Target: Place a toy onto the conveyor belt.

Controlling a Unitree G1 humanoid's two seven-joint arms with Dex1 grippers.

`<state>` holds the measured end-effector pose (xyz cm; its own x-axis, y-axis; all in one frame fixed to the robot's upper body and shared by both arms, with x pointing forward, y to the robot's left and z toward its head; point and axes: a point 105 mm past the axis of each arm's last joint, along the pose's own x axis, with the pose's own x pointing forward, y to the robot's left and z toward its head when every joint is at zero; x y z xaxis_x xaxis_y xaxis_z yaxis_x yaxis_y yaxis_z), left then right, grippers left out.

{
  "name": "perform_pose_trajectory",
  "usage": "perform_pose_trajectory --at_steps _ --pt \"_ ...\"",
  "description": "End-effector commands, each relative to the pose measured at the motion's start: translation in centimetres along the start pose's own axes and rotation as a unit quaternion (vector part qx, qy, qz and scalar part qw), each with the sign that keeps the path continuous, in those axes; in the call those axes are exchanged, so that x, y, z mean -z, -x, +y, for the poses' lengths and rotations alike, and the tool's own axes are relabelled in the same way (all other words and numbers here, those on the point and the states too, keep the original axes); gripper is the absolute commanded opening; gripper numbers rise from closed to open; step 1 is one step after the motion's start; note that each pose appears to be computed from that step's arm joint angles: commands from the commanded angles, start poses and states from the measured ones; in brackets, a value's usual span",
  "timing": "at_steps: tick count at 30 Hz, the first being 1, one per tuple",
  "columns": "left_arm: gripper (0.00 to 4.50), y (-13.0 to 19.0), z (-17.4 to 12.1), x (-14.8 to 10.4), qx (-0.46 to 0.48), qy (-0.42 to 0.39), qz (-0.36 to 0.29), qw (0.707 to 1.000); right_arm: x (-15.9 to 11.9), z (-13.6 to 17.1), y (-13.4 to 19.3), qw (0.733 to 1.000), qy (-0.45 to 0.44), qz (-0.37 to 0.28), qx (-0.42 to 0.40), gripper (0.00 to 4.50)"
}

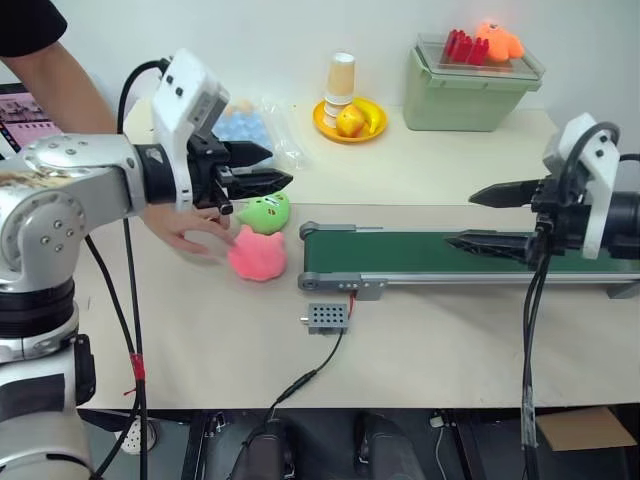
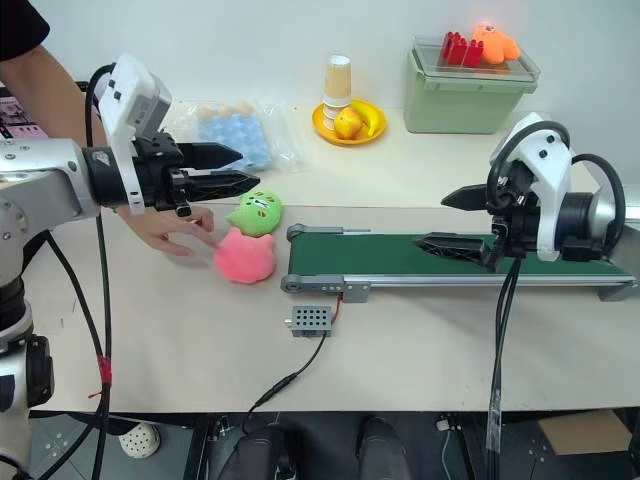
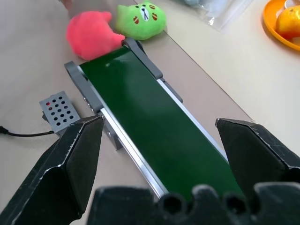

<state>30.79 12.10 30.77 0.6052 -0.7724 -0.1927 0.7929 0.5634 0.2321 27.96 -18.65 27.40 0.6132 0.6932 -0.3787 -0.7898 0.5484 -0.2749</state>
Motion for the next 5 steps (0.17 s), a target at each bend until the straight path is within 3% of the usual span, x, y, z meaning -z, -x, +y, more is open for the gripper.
perform_pose_trajectory --at_steps 1,5 --pt "2.64 0.47 -0.04 -1.65 -0.001 -0.018 -0.026 0.999 -1.39 -0.20 1.13 0.999 0.027 -0.017 0.021 4.46" --pt "2.64 0.49 -0.01 -1.65 0.004 -0.009 -0.026 1.000 -1.42 -0.23 1.09 0.999 0.028 -0.017 0.022 4.46"
